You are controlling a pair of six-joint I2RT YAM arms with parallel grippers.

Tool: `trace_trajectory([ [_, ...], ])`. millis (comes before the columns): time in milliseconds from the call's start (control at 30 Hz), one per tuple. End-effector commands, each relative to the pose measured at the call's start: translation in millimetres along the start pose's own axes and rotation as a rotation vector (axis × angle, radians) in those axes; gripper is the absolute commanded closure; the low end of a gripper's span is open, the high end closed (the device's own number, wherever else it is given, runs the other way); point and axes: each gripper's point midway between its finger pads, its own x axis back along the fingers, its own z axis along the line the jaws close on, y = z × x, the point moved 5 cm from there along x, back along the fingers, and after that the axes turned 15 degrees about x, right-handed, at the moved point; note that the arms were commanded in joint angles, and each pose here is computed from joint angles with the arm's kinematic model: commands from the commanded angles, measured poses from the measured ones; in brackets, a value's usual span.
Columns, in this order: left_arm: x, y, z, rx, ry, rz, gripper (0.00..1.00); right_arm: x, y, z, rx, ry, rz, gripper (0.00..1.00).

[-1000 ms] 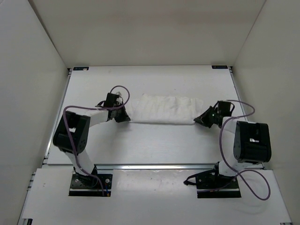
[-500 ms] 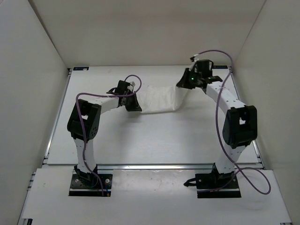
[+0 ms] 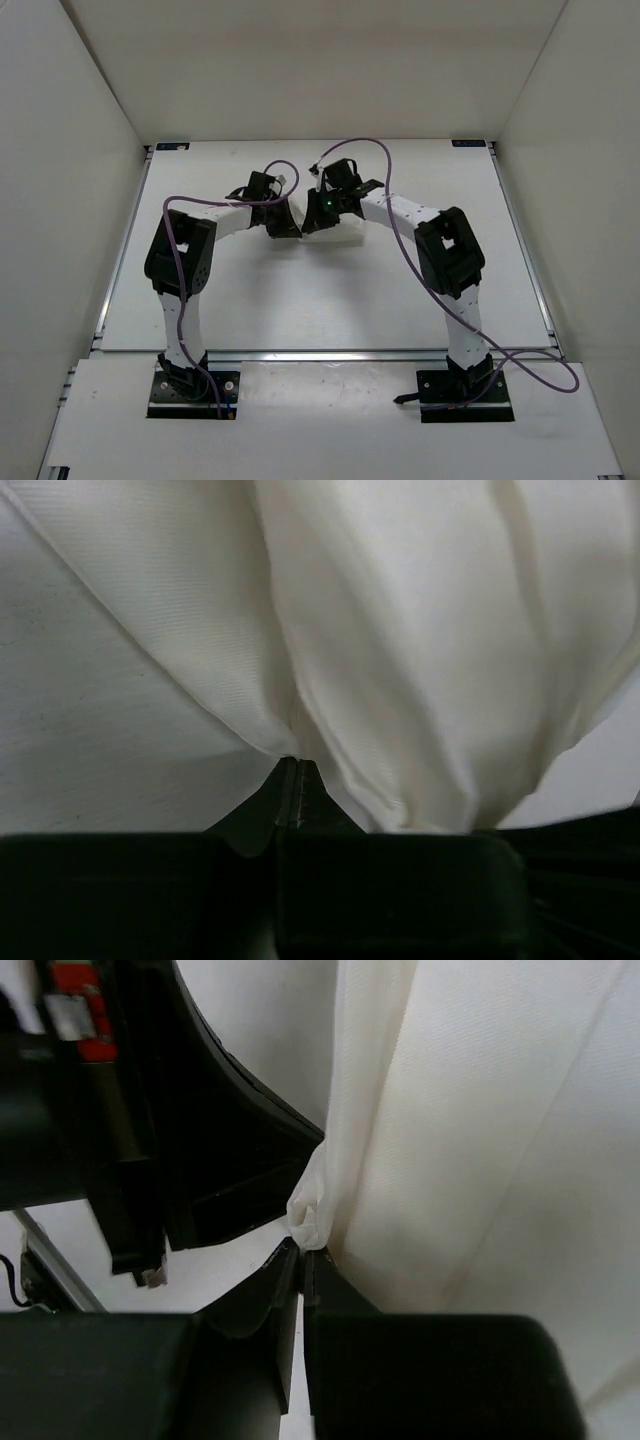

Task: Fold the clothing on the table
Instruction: Fold the skirt

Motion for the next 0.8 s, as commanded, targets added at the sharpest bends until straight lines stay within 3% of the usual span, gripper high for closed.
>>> trace_trajectory([
  [0,8.4,3.9,-3.8,0.005,-0.043,-0.003,1.0,-13.7,12.6,8.4,-0.016,0.08,-0.021,0.97],
  [33,9.2,0.6,-4.9,0.014,-0.053,0.003,0.84,-12.1,15.5,7.9,-0.016,0.085,-0.008,0.88],
  [67,10.3,-2.8,-1.4,0.02,-0.046,0.004,0.59,-12.6,19.1,5.2,-0.004,0.085,-0.015,0.76],
  [133,20.0,-4.4,2.4,0.052,-0.044,-0.01,0.47,-1.5,29.1,15.9,0.043,0.12,-0.058,0.64],
  [333,49.7,-20.8,26.8,0.165,-0.098,-0.004,0.27,53.2,40.4,30.9,0.071,0.138,-0.237,0.56],
  [533,84.7,-52.3,39.9,0.118,-0.096,0.021,0.14,144.2,22.7,15.9,0.058,-0.037,-0.371,0.55],
  [567,88.2,-60.0,45.8,0.11,-0.089,0.035,0.01,162.6,13.2,9.4,0.043,-0.088,-0.391,0.55],
  [767,131.7,-73.5,41.5,0.028,-0.116,-0.067,0.01,248.6,-47.4,-27.3,-0.023,-0.333,-0.425,0.46],
])
